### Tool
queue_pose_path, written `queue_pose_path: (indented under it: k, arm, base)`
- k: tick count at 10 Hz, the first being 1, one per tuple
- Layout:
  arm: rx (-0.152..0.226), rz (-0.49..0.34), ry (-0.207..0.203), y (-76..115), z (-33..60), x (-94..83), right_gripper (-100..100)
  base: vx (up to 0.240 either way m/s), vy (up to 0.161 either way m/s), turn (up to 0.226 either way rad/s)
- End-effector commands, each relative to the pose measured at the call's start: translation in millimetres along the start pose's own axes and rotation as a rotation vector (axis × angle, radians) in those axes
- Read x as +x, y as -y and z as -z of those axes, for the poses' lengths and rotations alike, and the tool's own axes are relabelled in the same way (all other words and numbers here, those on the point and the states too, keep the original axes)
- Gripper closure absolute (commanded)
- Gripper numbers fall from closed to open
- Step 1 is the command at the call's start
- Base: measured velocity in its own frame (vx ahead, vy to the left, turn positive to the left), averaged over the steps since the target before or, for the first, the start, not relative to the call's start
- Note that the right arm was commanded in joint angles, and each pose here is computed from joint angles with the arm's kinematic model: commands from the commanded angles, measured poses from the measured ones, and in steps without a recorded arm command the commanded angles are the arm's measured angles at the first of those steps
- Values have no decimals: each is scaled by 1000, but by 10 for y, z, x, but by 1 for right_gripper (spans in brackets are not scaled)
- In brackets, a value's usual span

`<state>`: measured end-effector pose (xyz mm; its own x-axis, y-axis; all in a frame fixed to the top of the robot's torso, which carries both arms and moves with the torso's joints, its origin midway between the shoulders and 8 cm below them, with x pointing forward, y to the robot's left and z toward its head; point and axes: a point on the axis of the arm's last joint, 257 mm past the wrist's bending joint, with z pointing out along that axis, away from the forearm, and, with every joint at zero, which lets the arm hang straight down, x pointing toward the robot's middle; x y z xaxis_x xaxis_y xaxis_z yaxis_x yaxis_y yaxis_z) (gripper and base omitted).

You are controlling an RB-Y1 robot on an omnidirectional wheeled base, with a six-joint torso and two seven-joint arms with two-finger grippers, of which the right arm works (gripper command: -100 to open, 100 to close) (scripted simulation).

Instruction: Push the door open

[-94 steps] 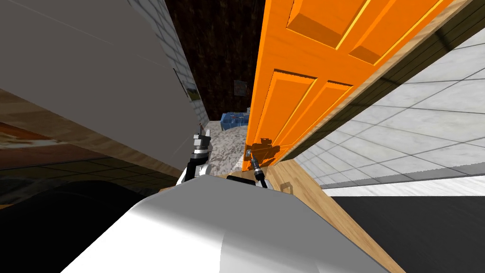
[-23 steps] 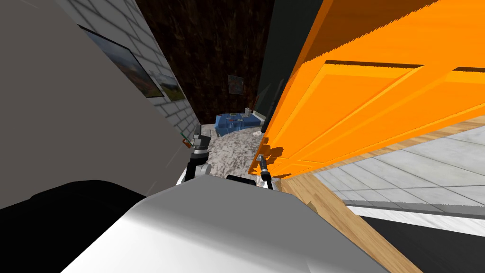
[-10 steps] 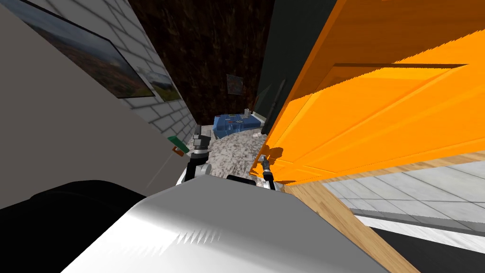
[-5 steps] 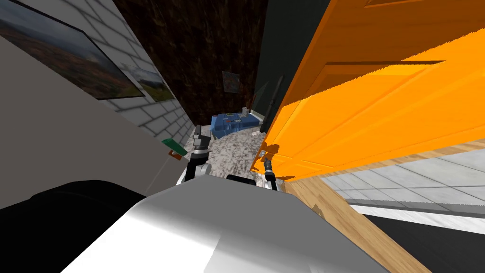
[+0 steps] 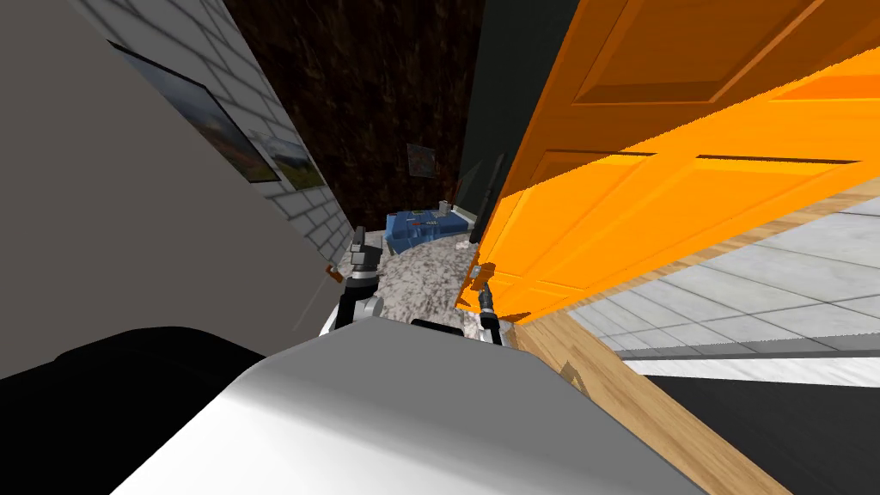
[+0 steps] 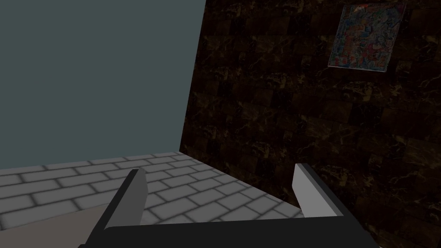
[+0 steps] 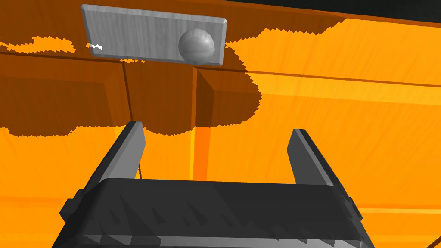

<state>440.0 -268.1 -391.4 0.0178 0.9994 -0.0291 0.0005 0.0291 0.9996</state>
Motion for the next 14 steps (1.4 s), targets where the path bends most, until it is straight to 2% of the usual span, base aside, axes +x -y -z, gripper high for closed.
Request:
queue_pose_path:
  k: [1,7,8,13,14]
  arm:
    - [-4,6,2,-3,2,-27,-100]
    - [-14,4,15,-3,37,-44,-100]
    - [-14,4,15,-3,37,-44,100]
    - [-14,4,15,-3,37,-44,100]
    - [-6,8,32,20,41,-131,100]
  base:
    - [186,4,18]
    - [218,-9,22]
    - [-19,0,0]
    - [-18,0,2]
    - [91,38,-42]
